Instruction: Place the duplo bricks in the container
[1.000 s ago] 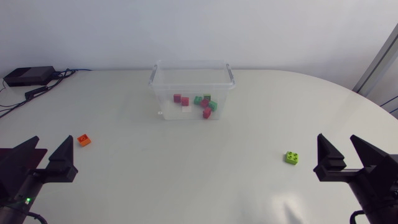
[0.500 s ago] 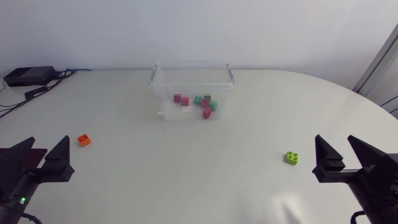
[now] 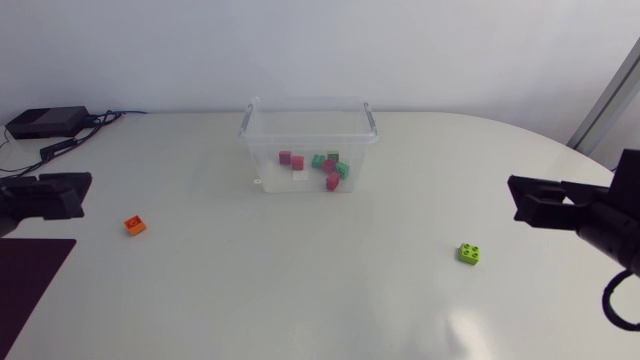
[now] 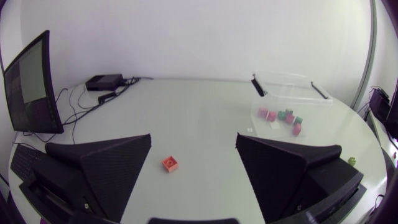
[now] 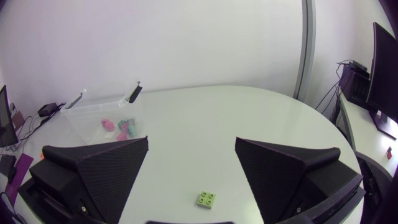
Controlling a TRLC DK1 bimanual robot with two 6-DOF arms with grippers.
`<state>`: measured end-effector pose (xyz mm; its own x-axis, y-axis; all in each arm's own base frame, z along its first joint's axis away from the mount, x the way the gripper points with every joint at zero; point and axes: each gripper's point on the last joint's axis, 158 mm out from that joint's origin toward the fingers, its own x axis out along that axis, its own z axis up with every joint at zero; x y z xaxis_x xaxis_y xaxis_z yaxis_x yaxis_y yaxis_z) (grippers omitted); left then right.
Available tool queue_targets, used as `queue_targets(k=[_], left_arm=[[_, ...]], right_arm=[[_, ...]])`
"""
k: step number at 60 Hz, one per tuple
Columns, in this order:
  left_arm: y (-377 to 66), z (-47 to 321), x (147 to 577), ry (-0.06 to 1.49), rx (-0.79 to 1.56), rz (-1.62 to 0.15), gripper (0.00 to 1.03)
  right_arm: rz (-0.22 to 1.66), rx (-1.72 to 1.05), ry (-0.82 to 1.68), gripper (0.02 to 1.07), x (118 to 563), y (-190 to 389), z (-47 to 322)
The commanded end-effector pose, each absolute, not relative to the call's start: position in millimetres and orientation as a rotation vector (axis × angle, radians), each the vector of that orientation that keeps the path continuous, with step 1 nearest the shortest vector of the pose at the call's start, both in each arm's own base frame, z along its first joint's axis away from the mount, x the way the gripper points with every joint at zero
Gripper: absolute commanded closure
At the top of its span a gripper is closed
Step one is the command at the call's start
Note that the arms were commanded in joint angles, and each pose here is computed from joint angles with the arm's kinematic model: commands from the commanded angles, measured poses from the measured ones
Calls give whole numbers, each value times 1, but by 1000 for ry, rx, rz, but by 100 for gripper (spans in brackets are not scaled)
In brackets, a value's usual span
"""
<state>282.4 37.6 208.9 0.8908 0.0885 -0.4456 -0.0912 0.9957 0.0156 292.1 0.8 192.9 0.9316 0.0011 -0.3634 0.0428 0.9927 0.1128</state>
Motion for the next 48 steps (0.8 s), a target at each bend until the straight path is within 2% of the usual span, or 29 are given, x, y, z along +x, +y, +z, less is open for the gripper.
queue_targets(k=[1,15,26,48], left_arm=[[46,207,299,563,3,82,10],[65,176,341,831,210,-29,10],[84,165,363,912,237,-55,10],[88,85,376,1109,393,-262,8]], right_arm=[[-36,173,413,6,299,0,197],[-82,202,692,6,307,-2,166],[-113,239,781,6,310,-5,152],[-224,353,1015,7,308,-13,101]])
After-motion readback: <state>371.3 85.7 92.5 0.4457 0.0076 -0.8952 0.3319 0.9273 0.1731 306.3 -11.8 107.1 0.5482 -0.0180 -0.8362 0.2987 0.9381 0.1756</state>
